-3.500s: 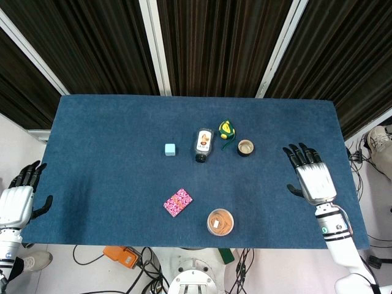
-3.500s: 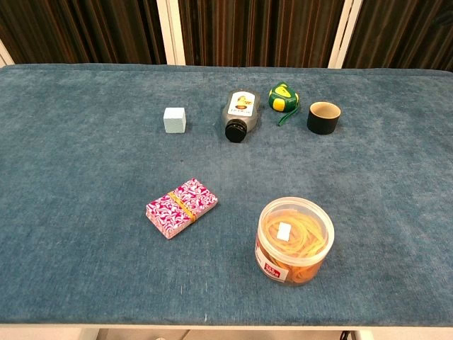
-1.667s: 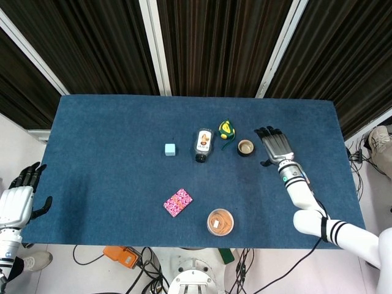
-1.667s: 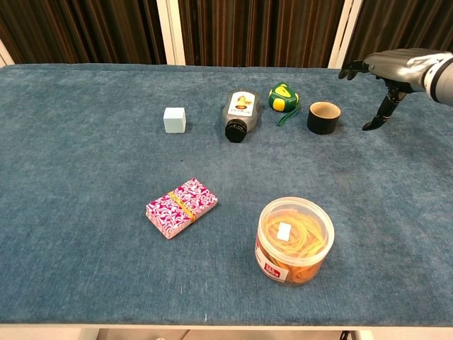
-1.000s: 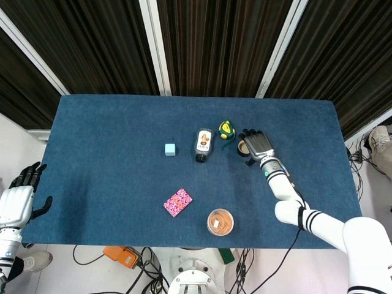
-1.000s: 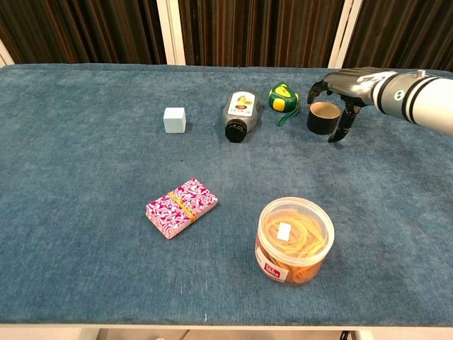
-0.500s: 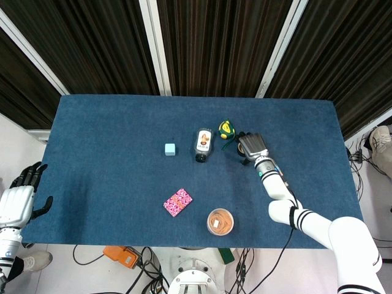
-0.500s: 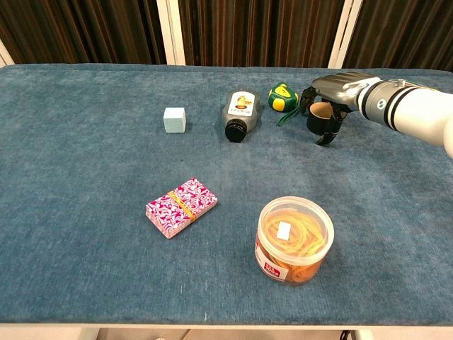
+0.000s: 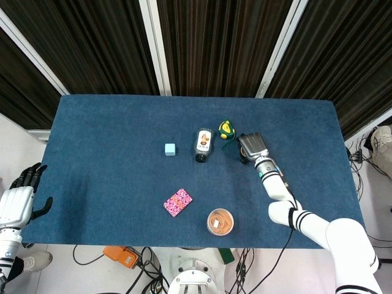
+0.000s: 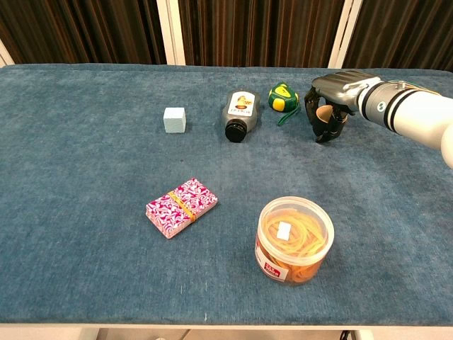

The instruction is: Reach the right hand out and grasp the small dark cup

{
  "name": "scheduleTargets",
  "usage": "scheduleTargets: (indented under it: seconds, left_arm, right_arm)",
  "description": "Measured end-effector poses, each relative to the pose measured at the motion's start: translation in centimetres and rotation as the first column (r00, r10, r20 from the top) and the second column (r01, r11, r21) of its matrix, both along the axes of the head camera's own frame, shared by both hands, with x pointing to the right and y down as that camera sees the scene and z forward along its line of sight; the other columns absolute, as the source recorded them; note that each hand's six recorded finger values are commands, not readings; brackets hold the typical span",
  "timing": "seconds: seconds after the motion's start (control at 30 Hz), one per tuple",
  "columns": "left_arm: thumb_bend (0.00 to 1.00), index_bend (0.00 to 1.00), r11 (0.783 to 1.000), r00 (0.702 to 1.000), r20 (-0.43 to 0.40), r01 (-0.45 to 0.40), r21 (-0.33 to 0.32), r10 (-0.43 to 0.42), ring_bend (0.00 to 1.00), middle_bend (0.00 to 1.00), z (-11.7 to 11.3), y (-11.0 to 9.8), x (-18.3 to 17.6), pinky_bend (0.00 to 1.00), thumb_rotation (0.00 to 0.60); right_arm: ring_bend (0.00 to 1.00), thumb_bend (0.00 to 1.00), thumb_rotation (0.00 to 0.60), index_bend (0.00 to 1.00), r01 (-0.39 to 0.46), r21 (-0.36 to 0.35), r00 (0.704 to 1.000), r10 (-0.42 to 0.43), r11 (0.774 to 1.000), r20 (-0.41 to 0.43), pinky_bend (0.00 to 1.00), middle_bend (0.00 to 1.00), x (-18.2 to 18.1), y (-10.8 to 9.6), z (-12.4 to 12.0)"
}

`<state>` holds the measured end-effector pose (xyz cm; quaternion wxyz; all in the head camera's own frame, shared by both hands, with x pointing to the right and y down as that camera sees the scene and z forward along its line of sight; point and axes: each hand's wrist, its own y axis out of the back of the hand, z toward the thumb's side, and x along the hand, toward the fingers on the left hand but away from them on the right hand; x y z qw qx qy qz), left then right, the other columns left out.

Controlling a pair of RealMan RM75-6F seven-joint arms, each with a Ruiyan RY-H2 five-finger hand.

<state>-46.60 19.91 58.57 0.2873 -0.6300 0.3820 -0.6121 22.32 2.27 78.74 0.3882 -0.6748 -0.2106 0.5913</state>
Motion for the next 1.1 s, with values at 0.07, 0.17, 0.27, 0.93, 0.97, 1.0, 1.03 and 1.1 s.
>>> scheduleTargets:
  seconds: [0.07,0.17,0.27,0.93,0.97,1.0,1.03,1.1]
  left_arm:
    - [0.37,0.07,1.0,1.0,-0.001,0.001,-0.001,-0.001,0.04,0.0,0.0,0.0,0.0,0.19,0.6]
    - [0.37,0.07,1.0,1.0,-0.008,0.008,-0.005,-0.008,0.04,0.0,0.0,0.0,0.0,0.19,0.6]
    - [0.37,0.07,1.0,1.0,-0.009,0.012,-0.005,-0.012,0.04,0.0,0.0,0.1,-0.1,0.19,0.6]
    - [0.37,0.07,1.0,1.0,-0.004,0.013,-0.013,-0.013,0.04,0.0,0.1,0.1,-0.1,0.19,0.6]
    - [0.37,0.07,1.0,1.0,-0.003,0.013,-0.013,-0.013,0.04,0.0,0.1,0.1,-0.1,0.19,0.6]
    - [0.37,0.07,1.0,1.0,-0.003,0.012,-0.013,-0.012,0.04,0.0,0.1,0.1,-0.1,0.19,0.6]
    - [0.37,0.07,1.0,1.0,-0.003,0.011,-0.012,-0.011,0.04,0.0,0.1,0.1,-0.1,0.19,0.6]
    - [0.37,0.07,1.0,1.0,-0.002,0.009,-0.011,-0.009,0.04,0.0,0.1,0.1,-0.1,0.19,0.6]
  right_arm:
    - [0.64,0.47,0.6,0.7,0.003,0.005,1.0,-0.003,1.0,-0.001,0.82,0.54,0.0,0.0,0.0]
    - [0.67,0.51,0.6,0.72,0.0,0.03,1.0,0.0,1.0,0.007,0.86,0.57,-0.1,-0.3,-0.4]
    - [0.69,0.51,0.6,0.74,-0.021,0.059,0.999,0.019,0.998,0.037,0.87,0.58,-0.1,-0.6,-0.9]
    - [0.7,0.51,0.6,0.74,-0.198,0.252,0.91,0.082,0.947,0.407,0.89,0.59,-1.1,-2.1,-10.1]
    - [0.7,0.51,0.6,0.74,-0.21,0.263,0.9,0.081,0.942,0.429,0.89,0.59,-1.0,-2.0,-10.8]
    - [0.7,0.51,0.6,0.74,-0.221,0.278,0.888,0.075,0.935,0.453,0.89,0.59,-1.0,-1.9,-11.6]
    - [0.7,0.51,0.6,0.74,-0.224,0.287,0.882,0.069,0.931,0.466,0.89,0.59,-0.9,-1.7,-12.2]
    - [0.7,0.51,0.6,0.74,-0.22,0.302,0.876,0.051,0.928,0.48,0.89,0.59,-0.8,-1.3,-13.1]
